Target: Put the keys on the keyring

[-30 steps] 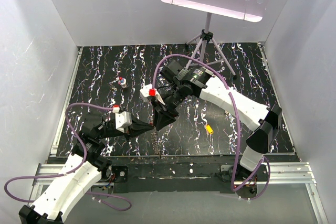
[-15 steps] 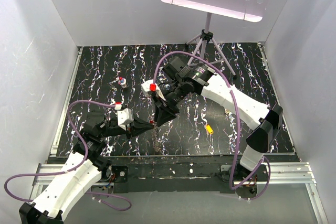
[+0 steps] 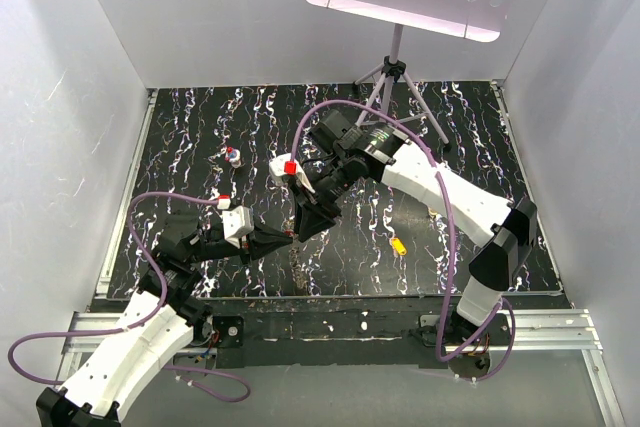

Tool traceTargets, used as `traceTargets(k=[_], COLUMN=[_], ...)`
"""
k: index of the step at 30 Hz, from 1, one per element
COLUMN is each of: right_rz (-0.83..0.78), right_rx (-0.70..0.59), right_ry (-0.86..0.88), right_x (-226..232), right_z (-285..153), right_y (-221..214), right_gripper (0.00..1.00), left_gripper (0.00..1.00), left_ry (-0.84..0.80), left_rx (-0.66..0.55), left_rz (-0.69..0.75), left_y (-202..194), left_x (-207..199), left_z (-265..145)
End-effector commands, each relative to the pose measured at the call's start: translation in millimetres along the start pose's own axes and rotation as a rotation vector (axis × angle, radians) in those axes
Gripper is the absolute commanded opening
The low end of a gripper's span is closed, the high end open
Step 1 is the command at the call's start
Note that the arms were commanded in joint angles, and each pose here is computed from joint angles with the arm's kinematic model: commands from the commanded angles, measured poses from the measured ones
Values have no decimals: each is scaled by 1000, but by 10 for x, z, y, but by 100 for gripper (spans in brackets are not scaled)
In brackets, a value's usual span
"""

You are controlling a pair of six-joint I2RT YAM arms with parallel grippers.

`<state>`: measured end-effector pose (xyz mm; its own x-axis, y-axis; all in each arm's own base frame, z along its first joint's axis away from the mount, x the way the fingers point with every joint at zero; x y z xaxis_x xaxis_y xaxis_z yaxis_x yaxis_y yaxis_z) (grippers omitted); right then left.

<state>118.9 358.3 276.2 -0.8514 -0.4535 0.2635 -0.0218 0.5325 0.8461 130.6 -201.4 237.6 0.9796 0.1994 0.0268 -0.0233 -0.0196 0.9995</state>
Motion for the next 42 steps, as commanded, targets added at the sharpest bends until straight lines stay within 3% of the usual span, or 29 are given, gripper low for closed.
traceTargets(k=[1,14,17,20,24,34,42], right_rz=[20,42,30,13,-50,-65,-31], right_rx=[-4,-9,-16,-62,-80,-123,-145], right_ry=[25,31,-6,-69,-127,-114,-120], right_x=[-11,-61,-82,-110,-58,64,21], right_z=[57,106,-18,-358,-665,-775,-831], right_y=[-38,-49,30,110,26,-157,-228], right_gripper=[34,34,39,49,55,56,56], left_gripper=[0,0,0,0,0,0,0], left_ry=[19,22,-18,-44,-101,-188,-146], left_rx=[-39,-41,-27,-33,-16,-64,-70], left_rz=[60,74,111,189,299,492,752], left_y=[214,206,153,202,292,694,886], left_x=[19,20,-47,-112,-208,-245,-204], left_z=[-16,-23,-42,-83,-141,-114,-186])
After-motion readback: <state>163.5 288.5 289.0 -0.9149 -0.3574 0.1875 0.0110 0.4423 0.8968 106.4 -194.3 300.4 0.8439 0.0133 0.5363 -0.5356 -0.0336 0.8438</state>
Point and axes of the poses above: each gripper's point midway between its finger pads, its own z axis out along the fingers, its own x axis along the line the jaws close on, y = z × x, the point moved 2 cm from there along -z, back along the fingers
